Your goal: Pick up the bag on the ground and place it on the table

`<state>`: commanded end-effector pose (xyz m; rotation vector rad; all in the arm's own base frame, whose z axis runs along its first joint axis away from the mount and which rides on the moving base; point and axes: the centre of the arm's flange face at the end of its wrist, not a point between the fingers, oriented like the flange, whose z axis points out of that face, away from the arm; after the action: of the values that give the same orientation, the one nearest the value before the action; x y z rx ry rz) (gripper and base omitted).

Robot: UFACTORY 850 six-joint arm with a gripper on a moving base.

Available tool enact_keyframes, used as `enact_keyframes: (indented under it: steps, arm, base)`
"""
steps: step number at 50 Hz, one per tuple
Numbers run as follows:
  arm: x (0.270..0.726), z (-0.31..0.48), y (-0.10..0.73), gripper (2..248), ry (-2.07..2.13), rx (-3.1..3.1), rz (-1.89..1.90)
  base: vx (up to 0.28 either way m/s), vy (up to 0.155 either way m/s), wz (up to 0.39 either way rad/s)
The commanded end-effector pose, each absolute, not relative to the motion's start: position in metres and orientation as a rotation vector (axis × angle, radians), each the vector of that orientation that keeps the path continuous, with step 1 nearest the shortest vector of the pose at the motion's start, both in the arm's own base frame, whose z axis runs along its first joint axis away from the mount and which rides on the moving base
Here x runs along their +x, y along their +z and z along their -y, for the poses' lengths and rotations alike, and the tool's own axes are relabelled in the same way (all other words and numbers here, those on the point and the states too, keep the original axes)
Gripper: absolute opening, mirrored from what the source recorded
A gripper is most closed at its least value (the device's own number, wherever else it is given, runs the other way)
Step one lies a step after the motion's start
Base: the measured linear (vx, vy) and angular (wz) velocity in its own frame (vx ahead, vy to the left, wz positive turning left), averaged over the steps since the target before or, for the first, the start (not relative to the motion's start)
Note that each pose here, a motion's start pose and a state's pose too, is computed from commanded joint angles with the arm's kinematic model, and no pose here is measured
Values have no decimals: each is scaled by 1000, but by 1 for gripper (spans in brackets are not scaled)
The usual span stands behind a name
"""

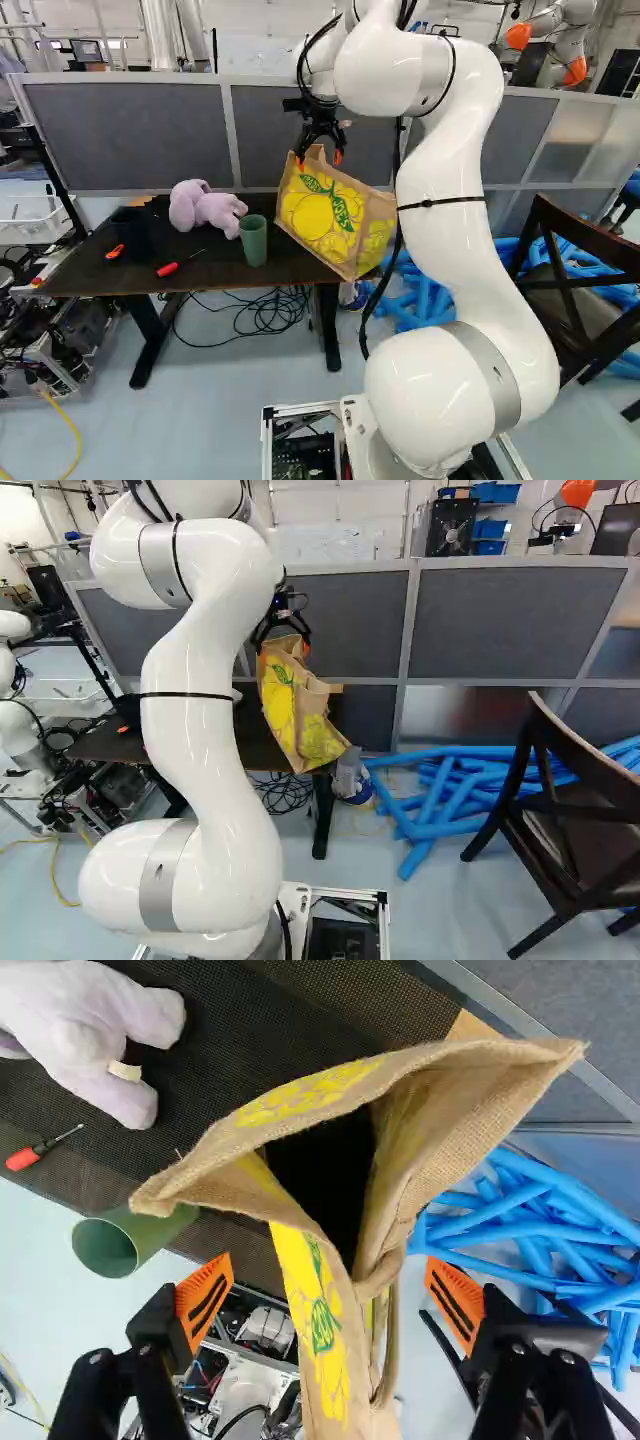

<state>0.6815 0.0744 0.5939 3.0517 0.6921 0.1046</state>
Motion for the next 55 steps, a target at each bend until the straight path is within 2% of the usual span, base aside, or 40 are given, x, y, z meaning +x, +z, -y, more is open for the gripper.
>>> enact_keyframes:
  steps: [55]
  arm:
    - [645,-70,667,247,113,3051,-691]
  base:
    - [0,0,0]
